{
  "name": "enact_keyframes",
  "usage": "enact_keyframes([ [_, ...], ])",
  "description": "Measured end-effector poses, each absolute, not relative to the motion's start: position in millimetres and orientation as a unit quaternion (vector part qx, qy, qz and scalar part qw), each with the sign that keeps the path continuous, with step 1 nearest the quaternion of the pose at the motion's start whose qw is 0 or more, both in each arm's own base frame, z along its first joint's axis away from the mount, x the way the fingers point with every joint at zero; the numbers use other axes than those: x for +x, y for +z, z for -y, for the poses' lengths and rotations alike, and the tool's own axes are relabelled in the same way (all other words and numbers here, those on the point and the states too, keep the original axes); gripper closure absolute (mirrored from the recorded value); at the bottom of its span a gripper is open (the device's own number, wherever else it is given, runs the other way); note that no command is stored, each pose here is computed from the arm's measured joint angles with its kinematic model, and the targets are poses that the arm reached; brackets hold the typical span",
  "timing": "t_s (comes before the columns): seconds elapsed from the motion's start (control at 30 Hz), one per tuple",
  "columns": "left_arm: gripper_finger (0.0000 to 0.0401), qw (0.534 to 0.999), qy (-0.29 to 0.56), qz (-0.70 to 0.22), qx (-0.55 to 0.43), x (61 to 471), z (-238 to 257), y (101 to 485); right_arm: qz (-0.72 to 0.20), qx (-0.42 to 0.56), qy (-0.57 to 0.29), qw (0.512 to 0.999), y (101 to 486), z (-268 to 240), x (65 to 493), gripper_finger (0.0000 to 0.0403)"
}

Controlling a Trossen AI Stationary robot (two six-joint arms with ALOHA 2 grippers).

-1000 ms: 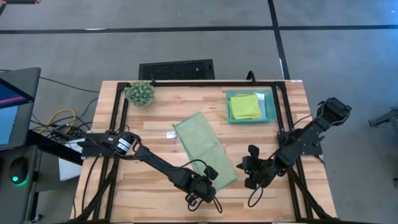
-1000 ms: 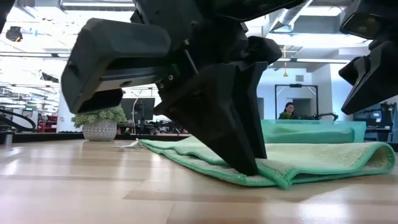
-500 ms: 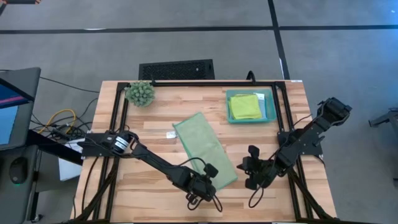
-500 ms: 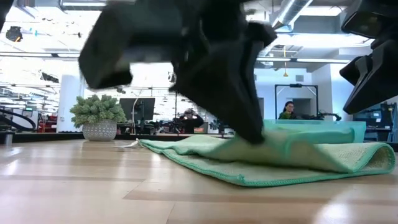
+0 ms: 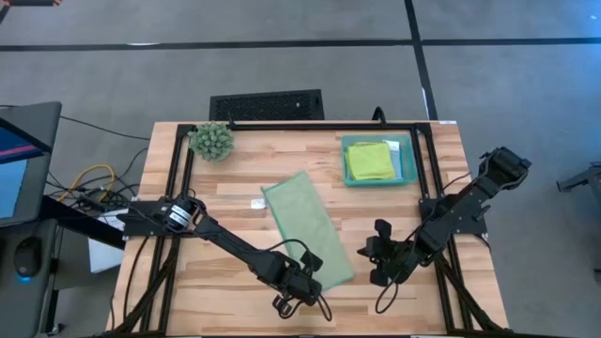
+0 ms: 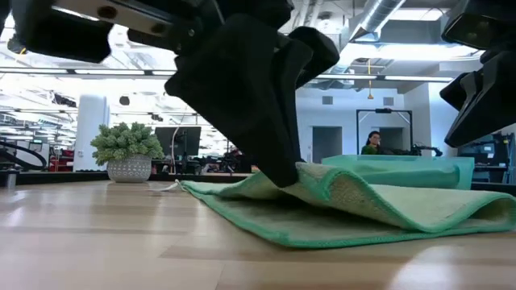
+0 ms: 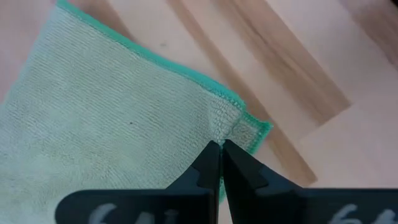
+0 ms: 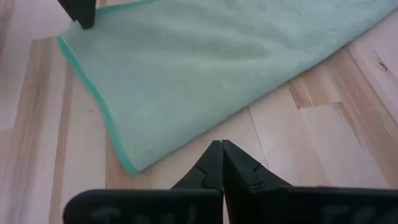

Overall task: Fold microfiber towels
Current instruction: Fold the light green microfiber cloth

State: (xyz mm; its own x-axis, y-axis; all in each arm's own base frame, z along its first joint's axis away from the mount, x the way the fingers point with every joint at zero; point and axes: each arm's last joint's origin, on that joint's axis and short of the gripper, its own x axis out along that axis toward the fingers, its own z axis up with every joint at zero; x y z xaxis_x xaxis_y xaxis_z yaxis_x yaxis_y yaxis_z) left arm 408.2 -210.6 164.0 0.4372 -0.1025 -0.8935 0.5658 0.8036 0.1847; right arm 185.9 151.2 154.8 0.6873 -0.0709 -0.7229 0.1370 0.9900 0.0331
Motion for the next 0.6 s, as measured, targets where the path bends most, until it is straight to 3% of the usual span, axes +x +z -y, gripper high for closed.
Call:
enact_keyframes([
  [0.27,0.0401,0.808,-0.217,-0.494,0.236,406,213,163,-0.344,0.085,0.017,0.935,163,-168,195,0.0391],
  [0.6,0.0401,0.791,-0.208,-0.526,0.233,402,213,174,-0.371,0.076,0.040,0.925,121,-185,216,0.0398],
])
